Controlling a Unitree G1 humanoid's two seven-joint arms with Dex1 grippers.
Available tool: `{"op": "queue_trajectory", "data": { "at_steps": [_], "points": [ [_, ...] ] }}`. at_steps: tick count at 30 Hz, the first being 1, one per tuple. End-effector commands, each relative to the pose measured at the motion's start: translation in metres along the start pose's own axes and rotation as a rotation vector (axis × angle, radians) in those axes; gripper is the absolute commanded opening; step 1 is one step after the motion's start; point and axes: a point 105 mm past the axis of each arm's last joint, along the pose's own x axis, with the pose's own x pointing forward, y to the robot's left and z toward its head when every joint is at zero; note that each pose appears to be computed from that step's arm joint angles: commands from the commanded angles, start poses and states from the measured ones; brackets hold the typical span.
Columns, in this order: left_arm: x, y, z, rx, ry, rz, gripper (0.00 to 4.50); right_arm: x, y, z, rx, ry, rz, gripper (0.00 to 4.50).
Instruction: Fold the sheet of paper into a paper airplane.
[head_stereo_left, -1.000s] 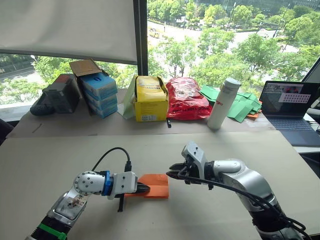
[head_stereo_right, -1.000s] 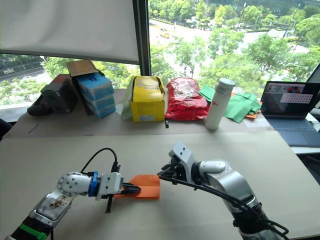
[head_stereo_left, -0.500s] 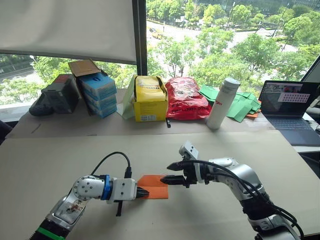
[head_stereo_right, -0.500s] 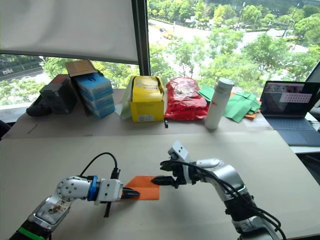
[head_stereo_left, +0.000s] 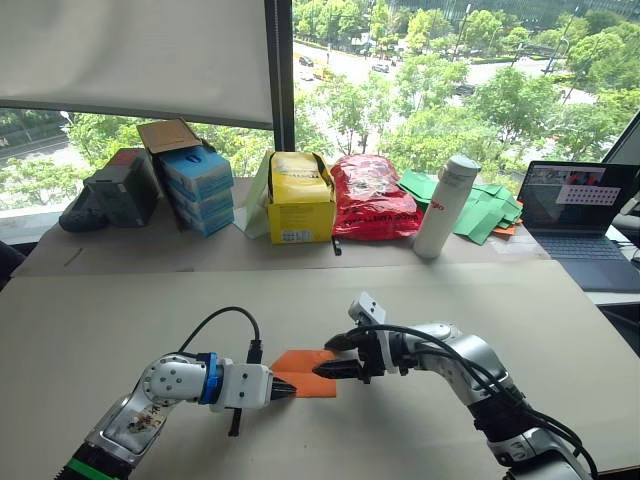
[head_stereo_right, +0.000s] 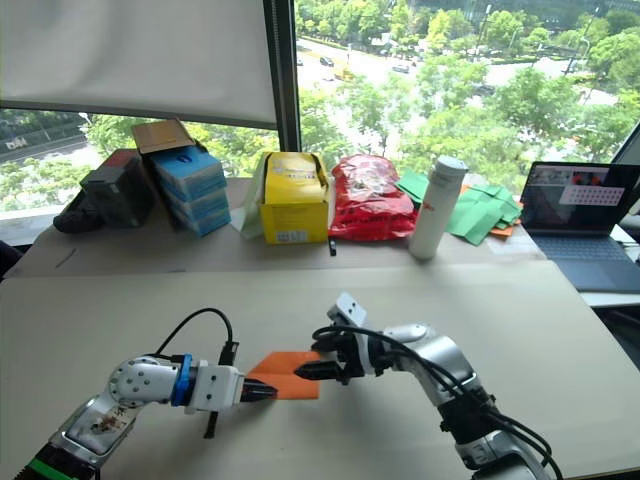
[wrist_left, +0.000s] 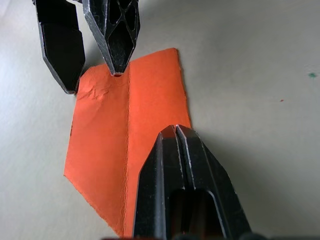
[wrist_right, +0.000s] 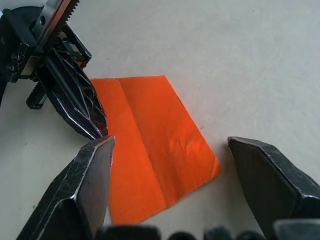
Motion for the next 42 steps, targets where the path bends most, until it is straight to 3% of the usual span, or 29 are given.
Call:
{"op": "queue_trajectory", "data": {
  "at_steps": [1, 10, 13, 22, 28, 35, 42],
  "points": [
    [-0.003, 0.001, 0.002, 0.024, 0.005, 0.011, 0.0, -0.003, 0.0, 0.005, -0.023, -0.01, 0.004, 3.96],
    [-0.002, 0.006, 0.007, 0.032, 0.005, 0.014, 0.0, 0.003, 0.004, 0.0, -0.007, -0.009, 0.018, 3.96],
    [-0.003, 0.006, 0.008, 0.033, 0.01, 0.01, 0.0, 0.003, 0.004, -0.001, -0.004, -0.012, 0.018, 3.13],
    [-0.004, 0.008, 0.011, 0.03, 0.017, -0.001, 0.0, 0.002, 0.007, 0.002, 0.002, -0.049, 0.023, 0.04],
    [-0.006, 0.007, 0.008, 0.013, 0.023, -0.004, 0.0, -0.001, 0.018, 0.005, -0.045, -0.087, 0.037, 0.04],
    [-0.013, 0.007, -0.003, -0.064, 0.032, 0.037, 0.0, -0.003, 0.033, 0.008, -0.433, -0.19, -0.049, 0.04],
    [-0.035, 0.014, -0.025, -0.12, 0.1, 0.085, 0.0, 0.004, 0.043, -0.014, -0.759, -0.189, -0.092, 0.04]
  ]
}}
